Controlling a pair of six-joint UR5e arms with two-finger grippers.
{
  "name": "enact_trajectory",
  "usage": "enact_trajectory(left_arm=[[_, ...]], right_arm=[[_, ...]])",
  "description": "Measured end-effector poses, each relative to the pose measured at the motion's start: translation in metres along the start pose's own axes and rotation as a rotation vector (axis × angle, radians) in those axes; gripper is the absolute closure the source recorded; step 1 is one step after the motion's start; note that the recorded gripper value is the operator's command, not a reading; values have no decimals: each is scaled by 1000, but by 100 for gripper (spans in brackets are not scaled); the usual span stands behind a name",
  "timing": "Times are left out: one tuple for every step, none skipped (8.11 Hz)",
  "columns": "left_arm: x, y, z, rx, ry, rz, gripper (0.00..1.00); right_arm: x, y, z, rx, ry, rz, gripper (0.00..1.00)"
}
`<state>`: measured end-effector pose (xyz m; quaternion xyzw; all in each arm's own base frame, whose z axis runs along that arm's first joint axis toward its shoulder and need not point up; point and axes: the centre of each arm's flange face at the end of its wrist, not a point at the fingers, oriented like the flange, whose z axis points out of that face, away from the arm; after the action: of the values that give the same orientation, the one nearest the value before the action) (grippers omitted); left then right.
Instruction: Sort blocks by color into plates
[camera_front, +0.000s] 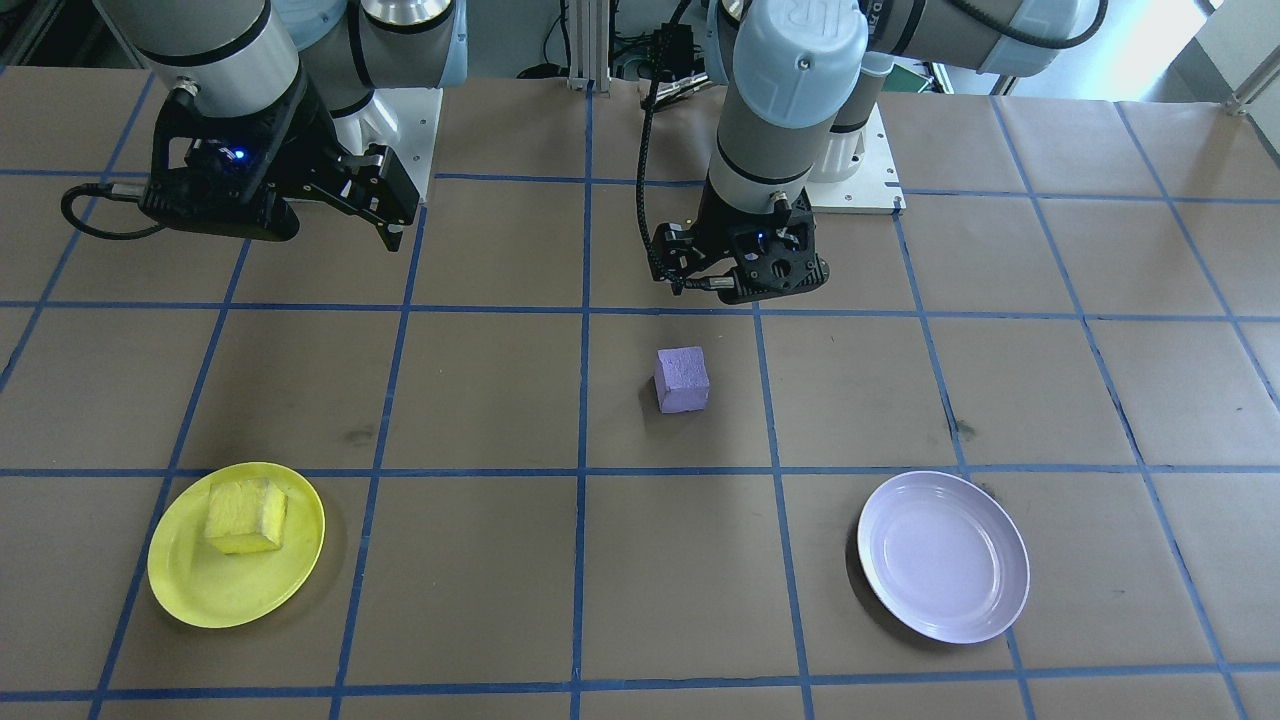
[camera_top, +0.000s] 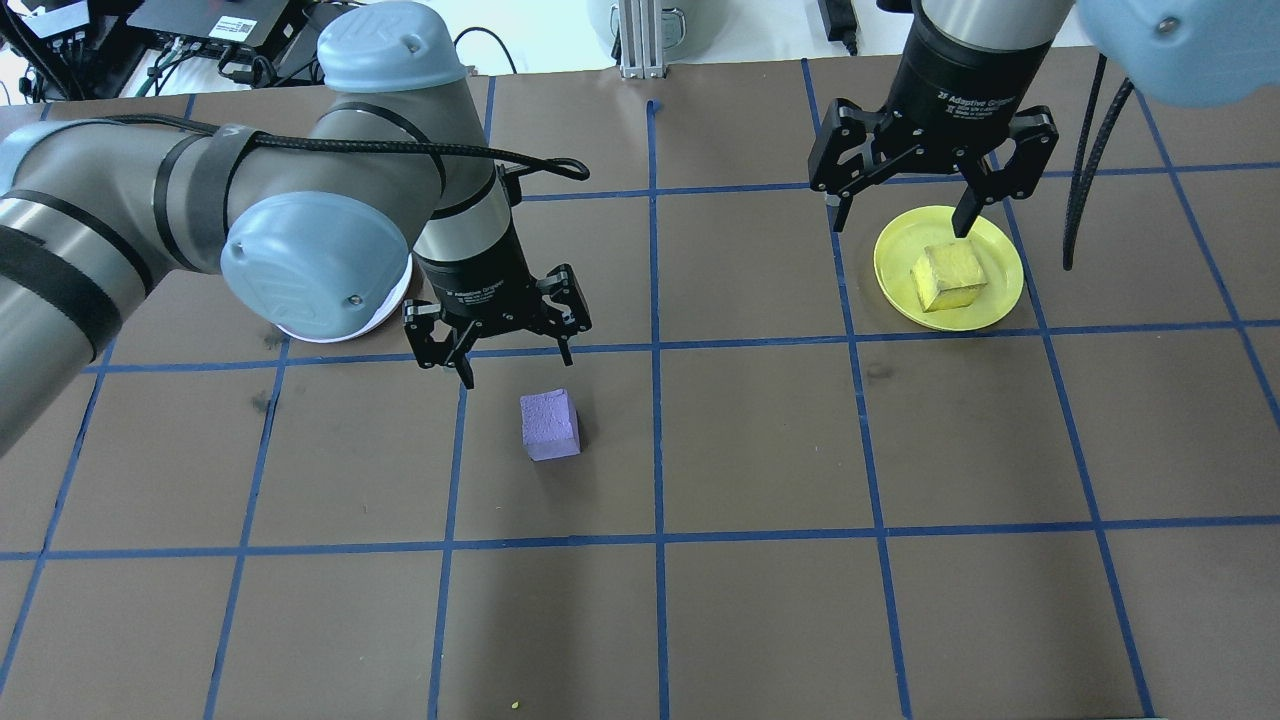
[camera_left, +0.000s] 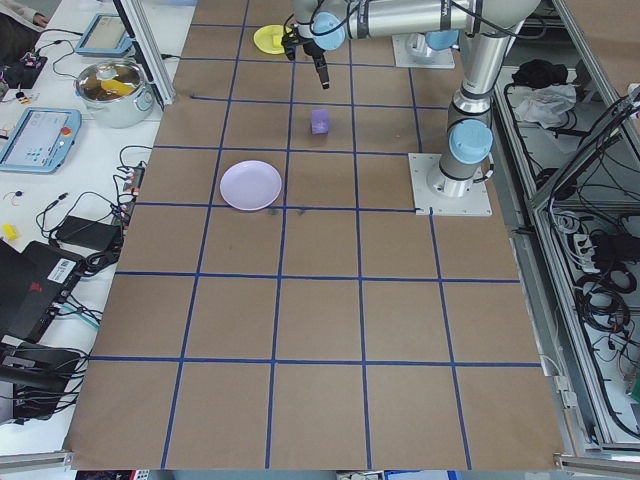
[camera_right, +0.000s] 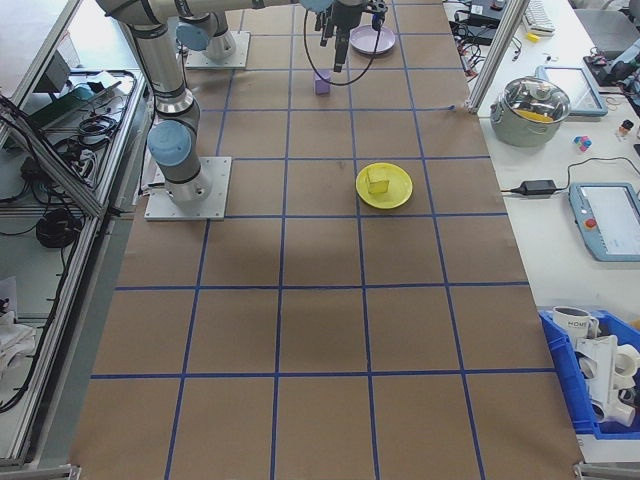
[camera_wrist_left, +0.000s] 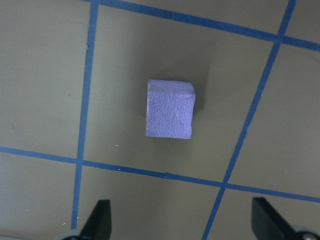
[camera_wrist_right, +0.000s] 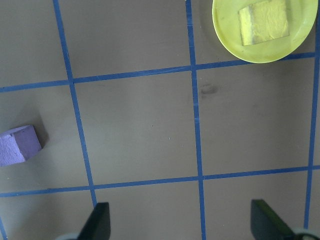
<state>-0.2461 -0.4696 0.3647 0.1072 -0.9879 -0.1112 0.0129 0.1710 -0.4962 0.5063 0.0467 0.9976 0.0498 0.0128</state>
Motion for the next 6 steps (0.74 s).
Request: enact_trajectory(left_arm=[[5, -7, 14, -32, 14, -1, 0], [7, -14, 27, -59, 12, 3, 0], [9, -20, 39, -82, 3, 15, 0], [9, -24, 51, -103, -5, 36, 0], [10, -27, 63, -119, -11, 49, 0], [11, -32, 75, -132, -16, 54, 0]], right_arm=[[0, 1, -1, 3, 0, -25, 0], [0, 0, -1, 4, 1, -39, 0], [0, 0, -1, 6, 2, -47, 0], [0, 1, -1, 7, 2, -49, 0], [0, 1, -1, 6, 2, -50, 0], [-1, 0, 0, 5, 2, -51, 0]])
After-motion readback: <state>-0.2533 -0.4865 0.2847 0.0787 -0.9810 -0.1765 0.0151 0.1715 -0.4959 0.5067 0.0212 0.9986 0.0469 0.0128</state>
